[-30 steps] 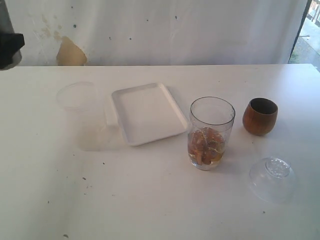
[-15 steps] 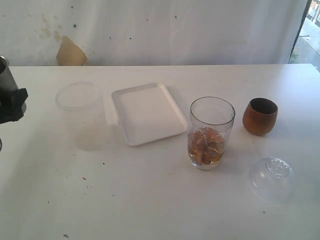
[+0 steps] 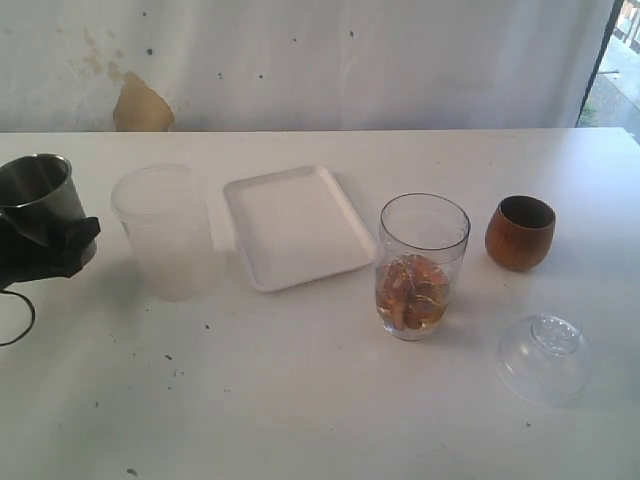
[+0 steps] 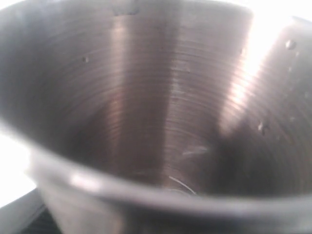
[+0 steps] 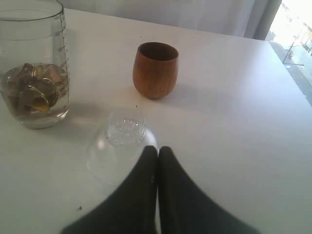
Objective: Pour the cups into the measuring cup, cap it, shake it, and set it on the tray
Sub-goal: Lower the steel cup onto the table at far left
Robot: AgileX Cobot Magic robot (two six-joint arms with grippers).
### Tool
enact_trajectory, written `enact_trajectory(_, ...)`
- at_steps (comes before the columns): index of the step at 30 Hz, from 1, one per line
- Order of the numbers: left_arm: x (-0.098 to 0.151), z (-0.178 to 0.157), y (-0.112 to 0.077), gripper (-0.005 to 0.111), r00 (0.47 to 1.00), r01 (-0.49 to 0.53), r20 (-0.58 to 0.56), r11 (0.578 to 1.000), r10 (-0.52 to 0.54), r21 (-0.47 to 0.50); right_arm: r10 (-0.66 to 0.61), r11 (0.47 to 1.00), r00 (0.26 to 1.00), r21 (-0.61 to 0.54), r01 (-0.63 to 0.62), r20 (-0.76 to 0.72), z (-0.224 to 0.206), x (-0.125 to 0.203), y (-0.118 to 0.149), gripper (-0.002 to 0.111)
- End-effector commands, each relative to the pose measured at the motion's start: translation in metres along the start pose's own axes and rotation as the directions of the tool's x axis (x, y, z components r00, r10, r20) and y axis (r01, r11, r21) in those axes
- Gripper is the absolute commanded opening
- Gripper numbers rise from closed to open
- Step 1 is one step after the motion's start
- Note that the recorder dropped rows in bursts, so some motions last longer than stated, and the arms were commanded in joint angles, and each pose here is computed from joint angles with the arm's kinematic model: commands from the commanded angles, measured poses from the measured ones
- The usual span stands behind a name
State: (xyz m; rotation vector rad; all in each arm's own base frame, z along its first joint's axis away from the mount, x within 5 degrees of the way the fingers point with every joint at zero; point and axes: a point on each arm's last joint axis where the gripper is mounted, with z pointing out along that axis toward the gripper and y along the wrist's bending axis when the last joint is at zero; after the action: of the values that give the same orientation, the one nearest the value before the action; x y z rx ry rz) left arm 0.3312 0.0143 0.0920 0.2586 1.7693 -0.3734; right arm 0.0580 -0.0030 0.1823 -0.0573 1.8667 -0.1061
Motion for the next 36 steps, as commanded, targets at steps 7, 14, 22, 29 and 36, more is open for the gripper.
enact_trajectory(7, 0.0083, 0.0051, -0.0054, 0.000, 0.997, -0.076, 0.009, 0.992, 0.075, 0.105, 0.004, 1.000, 1.000, -0.002, -0.004, 0.017, -0.0001, 0.0001, 0.0003, 0.000)
enact_trajectory(14, 0.0071, 0.0054, -0.0012, 0.000, 0.998, -0.058, 0.017, 0.997, 0.057, 0.058, 0.002, 1.000, 1.000, -0.002, -0.002, 0.017, -0.0001, 0.0001, 0.0002, 0.000)
enact_trajectory(22, 0.0071, 0.0054, -0.0012, 0.054, 0.998, -0.058, 0.017, 0.997, 0.057, 0.058, 0.002, 1.000, 1.000, -0.002, -0.002, 0.017, -0.0001, 0.0001, 0.0002, 0.000)
enact_trajectory(29, 0.0084, 0.0055, 0.0007, 0.094, 0.999, -0.051, 0.002, 0.998, 0.051, 0.038, 0.002, 1.000, 1.000, -0.002, -0.002, 0.017, -0.0001, 0.0001, 0.0002, 0.000)
enact_trajectory(36, 0.0106, 0.0055, 0.0013, 0.097, 0.998, -0.049, -0.023, 0.998, 0.050, 0.032, 0.002, 1.000, 1.000, -0.002, -0.002, 0.017, -0.0001, 0.0001, 0.0002, 0.000)
